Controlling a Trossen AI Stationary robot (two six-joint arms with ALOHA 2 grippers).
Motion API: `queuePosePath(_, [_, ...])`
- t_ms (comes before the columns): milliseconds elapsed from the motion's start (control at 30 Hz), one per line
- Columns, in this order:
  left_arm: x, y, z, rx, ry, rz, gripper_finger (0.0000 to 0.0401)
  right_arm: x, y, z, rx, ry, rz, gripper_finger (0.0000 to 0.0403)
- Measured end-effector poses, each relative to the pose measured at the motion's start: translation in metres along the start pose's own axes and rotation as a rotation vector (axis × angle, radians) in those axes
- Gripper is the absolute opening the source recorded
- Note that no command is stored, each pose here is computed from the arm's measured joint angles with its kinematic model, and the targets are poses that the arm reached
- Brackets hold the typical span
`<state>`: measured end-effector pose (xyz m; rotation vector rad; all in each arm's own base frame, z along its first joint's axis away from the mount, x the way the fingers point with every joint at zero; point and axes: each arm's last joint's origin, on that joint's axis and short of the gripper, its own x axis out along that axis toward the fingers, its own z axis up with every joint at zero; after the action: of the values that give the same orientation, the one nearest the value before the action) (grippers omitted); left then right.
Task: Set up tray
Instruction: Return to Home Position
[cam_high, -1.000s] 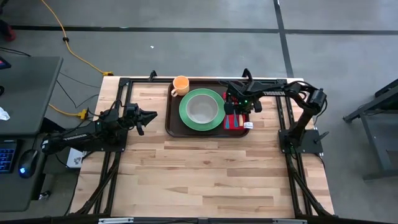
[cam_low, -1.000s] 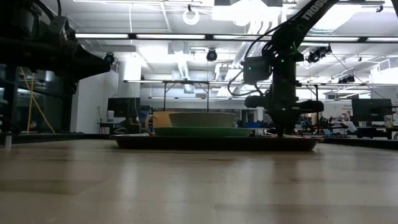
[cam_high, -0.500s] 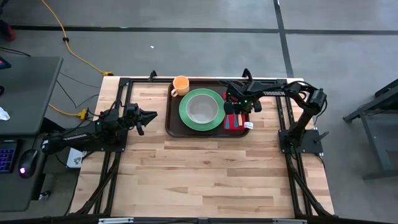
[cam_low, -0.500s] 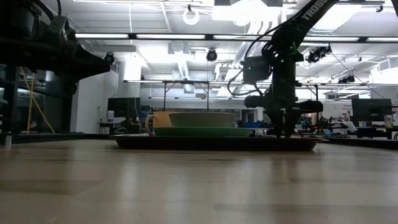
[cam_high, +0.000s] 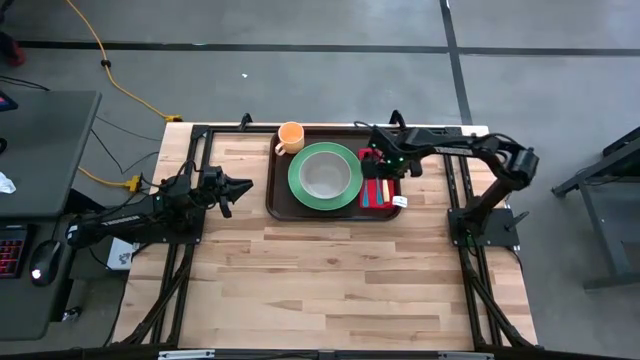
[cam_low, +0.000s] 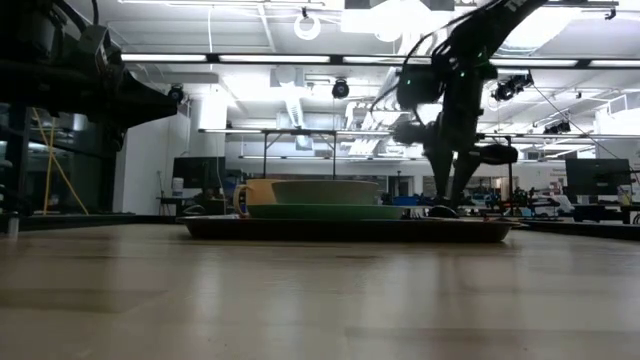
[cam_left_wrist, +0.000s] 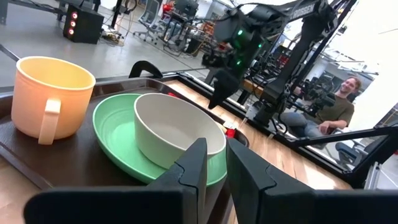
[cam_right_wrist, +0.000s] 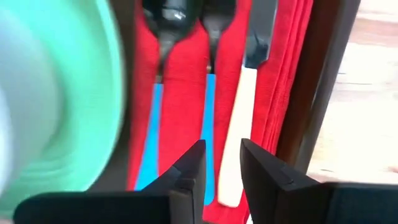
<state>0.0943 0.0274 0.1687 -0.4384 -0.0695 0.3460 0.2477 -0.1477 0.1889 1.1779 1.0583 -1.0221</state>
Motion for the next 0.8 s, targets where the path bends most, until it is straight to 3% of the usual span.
queuePosePath(100, [0.000,0.000,0.001,0.000,0.000,0.001,0.0092,-0.015,-0.001,-0.002,-0.022,-0.034,0.041,0.0070])
queuePosePath(367, [-0.002,-0.004,0.010,-0.003,-0.027,-0.005,0.0092,-0.062,-0.005,-0.017,-0.272,-0.223,0.103,0.0057])
queuePosePath(600, [-0.002,-0.005,0.011,-0.061,-0.031,-0.012,0.0092,-0.108,-0.017,-0.037,-0.358,-0.433,0.152,0.0058])
queuePosePath(800, [-0.003,-0.005,0.012,-0.124,-0.032,-0.014,0.0092,-0.143,-0.039,-0.052,-0.361,-0.541,0.208,0.0058])
